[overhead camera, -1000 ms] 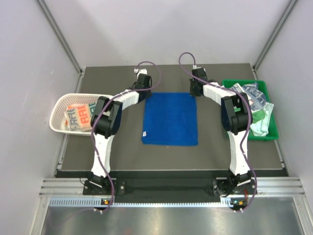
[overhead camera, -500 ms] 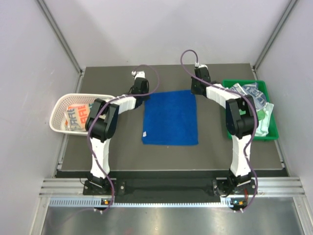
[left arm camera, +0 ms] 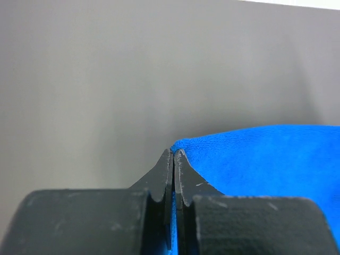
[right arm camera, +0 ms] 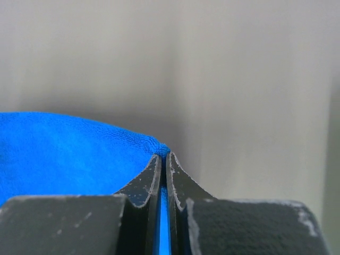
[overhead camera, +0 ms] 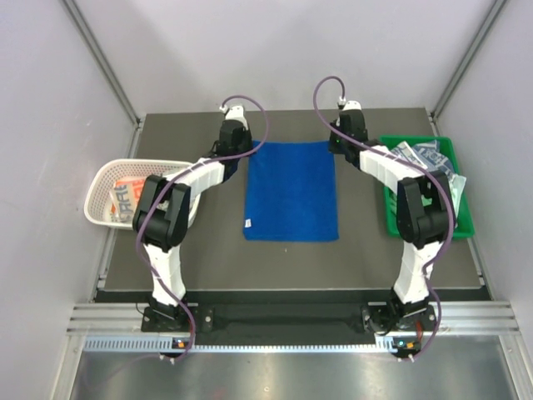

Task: Fold and stack the towels
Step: Fold the towel

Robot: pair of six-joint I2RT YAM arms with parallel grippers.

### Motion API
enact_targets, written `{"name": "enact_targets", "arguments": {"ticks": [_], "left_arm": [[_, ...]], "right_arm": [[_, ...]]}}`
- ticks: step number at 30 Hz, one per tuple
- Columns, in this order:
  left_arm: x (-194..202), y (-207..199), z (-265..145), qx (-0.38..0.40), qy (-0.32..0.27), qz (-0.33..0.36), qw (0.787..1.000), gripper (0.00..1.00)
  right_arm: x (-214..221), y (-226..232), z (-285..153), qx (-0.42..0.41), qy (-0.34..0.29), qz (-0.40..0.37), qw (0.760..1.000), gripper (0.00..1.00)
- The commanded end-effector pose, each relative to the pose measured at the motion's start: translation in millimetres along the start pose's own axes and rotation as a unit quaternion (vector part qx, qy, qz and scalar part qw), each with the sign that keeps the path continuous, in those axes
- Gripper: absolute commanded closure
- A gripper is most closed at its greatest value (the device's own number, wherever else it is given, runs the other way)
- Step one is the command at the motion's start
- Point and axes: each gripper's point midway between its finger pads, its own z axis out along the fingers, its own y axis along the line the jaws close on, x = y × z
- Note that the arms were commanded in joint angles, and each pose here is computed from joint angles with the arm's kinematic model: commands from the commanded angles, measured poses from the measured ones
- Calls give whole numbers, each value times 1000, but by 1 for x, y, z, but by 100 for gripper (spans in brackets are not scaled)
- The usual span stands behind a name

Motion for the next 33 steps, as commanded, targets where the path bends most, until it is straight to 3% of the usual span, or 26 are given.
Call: {"name": "enact_targets", "arguments": {"ticks": [1, 10, 17, 33], "left_arm": [[-48, -18, -21, 41, -59, 0, 997, 100], [-61, -21, -53, 54, -72, 2, 996, 100], [-53, -23, -81, 73, -60, -1, 995, 100], [6, -19, -127, 102, -9, -39, 994, 100]], "right_arm": [[-45, 5, -24, -14, -67, 0, 998, 100], [-54, 3, -57, -25, -97, 11, 995, 100], [-22, 0, -81, -39, -87, 35, 995, 100], [35, -4, -126, -64, -59, 66, 994, 100]]}}
